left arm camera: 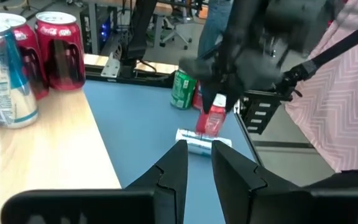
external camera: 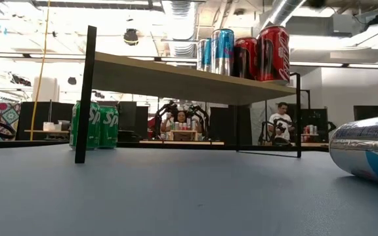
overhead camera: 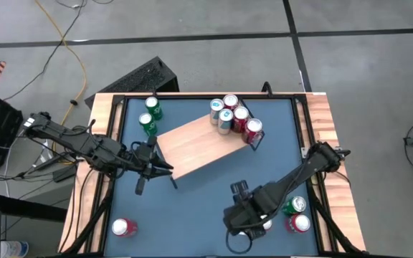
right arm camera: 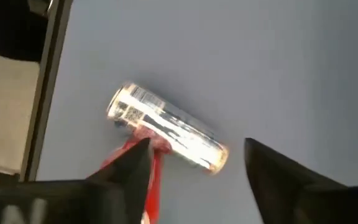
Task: Place canned beverage on shelf
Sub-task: Put the blue soda can on the shelf aligned with the other blue soda cans
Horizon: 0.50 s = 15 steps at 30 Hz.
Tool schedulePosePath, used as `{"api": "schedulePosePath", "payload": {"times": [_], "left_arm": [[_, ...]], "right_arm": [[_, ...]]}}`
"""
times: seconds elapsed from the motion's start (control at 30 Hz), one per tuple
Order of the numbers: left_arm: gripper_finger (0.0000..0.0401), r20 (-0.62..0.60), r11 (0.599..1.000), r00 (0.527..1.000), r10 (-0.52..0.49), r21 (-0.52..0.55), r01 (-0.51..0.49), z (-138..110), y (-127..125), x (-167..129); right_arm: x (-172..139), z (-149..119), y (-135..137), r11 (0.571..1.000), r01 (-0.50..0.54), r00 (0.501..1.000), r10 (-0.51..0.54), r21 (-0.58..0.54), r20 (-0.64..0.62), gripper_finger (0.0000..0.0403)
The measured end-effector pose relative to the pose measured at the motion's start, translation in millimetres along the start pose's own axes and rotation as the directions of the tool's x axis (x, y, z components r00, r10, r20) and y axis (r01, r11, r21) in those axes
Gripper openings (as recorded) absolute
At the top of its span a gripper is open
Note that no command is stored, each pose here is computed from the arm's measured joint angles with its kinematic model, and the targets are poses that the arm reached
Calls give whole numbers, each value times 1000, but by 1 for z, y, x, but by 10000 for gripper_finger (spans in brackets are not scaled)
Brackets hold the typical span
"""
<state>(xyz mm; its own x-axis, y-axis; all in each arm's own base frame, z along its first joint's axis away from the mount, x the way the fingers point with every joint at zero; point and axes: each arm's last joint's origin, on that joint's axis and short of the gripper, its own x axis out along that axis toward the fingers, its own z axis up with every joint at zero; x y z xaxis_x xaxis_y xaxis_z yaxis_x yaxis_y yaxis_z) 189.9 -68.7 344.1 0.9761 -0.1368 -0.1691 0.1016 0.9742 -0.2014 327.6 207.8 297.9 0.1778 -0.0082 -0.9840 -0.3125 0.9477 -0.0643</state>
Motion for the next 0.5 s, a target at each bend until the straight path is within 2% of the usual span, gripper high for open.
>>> {"api": "schedulePosePath", "payload": {"times": [0.07,0.17,0.3,0.5], "left_arm": [[60,3,1000,1000,13,0,-13,0,0,0],[60,5,1000,1000,20,0,-20,0,1,0],[60,5,1000,1000,21,6,-21,0,1,0],[60,-17,999,999,44,27,-44,-2,2,0]], "right_arm": [[18,-1,-4,1000,1,1000,-2,-15,-22,261],[40,-8,-14,999,-7,994,2,-47,-109,277],[58,-18,-24,983,-45,982,11,-179,-187,281],[70,-18,-22,935,-96,985,39,-342,-171,281]]}}
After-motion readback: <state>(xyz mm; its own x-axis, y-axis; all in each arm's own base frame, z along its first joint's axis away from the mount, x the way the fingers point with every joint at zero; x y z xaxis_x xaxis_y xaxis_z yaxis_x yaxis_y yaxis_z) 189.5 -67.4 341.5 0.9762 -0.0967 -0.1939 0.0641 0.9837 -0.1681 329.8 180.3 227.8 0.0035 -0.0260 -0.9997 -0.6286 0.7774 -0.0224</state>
